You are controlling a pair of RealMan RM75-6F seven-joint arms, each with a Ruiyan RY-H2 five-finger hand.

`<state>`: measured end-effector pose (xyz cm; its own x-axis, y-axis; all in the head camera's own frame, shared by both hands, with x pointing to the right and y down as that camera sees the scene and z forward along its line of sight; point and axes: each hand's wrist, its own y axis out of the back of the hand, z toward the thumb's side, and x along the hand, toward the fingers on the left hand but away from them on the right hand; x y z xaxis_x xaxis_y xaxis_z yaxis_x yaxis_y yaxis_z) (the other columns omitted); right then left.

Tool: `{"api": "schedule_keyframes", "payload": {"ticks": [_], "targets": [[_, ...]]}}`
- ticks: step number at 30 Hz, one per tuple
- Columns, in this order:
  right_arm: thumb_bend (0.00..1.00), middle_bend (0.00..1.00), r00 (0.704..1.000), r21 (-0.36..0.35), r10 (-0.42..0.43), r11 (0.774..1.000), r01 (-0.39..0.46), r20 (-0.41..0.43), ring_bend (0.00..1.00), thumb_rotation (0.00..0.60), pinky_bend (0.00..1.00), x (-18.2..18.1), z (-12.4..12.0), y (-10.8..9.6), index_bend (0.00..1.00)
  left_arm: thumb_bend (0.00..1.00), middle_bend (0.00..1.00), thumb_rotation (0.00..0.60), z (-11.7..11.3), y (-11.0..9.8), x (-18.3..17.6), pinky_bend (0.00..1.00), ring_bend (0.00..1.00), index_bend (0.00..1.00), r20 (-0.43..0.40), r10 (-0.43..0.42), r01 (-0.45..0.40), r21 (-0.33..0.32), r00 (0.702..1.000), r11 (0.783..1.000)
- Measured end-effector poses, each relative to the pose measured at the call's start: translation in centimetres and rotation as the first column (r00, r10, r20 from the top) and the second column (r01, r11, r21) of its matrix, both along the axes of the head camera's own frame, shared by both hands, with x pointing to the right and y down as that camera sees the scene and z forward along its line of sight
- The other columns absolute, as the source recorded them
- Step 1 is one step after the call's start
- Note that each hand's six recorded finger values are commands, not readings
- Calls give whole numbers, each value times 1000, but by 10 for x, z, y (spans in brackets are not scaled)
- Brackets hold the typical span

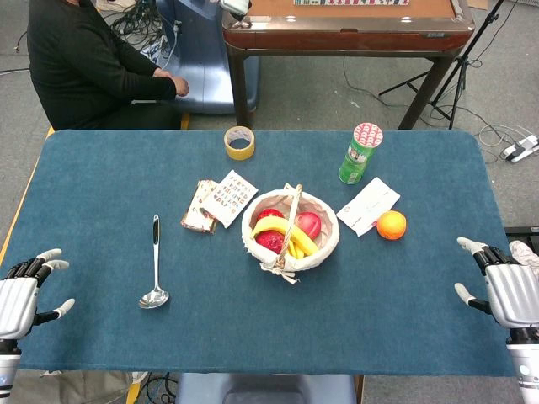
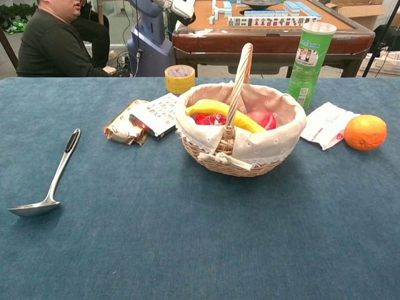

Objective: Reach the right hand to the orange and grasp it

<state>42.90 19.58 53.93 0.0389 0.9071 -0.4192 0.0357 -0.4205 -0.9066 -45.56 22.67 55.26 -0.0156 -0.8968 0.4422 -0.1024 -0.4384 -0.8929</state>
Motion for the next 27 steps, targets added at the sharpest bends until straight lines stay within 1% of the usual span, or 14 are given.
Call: {"api": "schedule_keyframes", "payload": {"ticks": [7,10,13,14,16,17,23,27], "targets": [[198,282,1000,-2,-9,1000,9,1,284,600,496,-3,1,-5,228,171,222,600,1,0,-2,226,244,409,3,-1,1,1,1000,1000],[175,253,1000,-7,-14,1000,14,-2,276,600,493,-6,2,-9,220,171,222,600,1,1,-3,226,244,410,2,-4,4,0,1000,1000],[139,203,1000,-29,-16,999,16,-13,225,600,451,-8,6,-15,161,171,222,600,1,2,-4,226,244,410,1,-5,5,-1,1000,1000],[122,175,1000,-38,-19,999,19,-17,195,600,433,-9,8,-18,120,171,222,600,1,2,-4,226,244,410,0,-4,4,0,1000,1000],[101,110,999,-66,-28,997,27,-20,134,600,397,-12,16,-24,45,171,222,600,1,3,-4,226,244,409,-1,-6,6,1,1000,1000],[97,87,999,-79,-32,996,30,-20,115,600,385,-14,20,-28,26,171,222,600,0,3,-4,226,244,409,-1,-7,7,1,1000,1000],[95,79,997,-179,-68,982,61,-37,109,600,381,-23,55,-55,19,171,222,600,-1,6,-8,226,244,410,5,-17,17,0,1000,1000],[96,79,995,-234,-80,970,62,-67,109,600,381,-26,87,-76,19,171,222,600,-3,8,-10,226,244,410,9,-23,23,-1,1000,1000]]}}
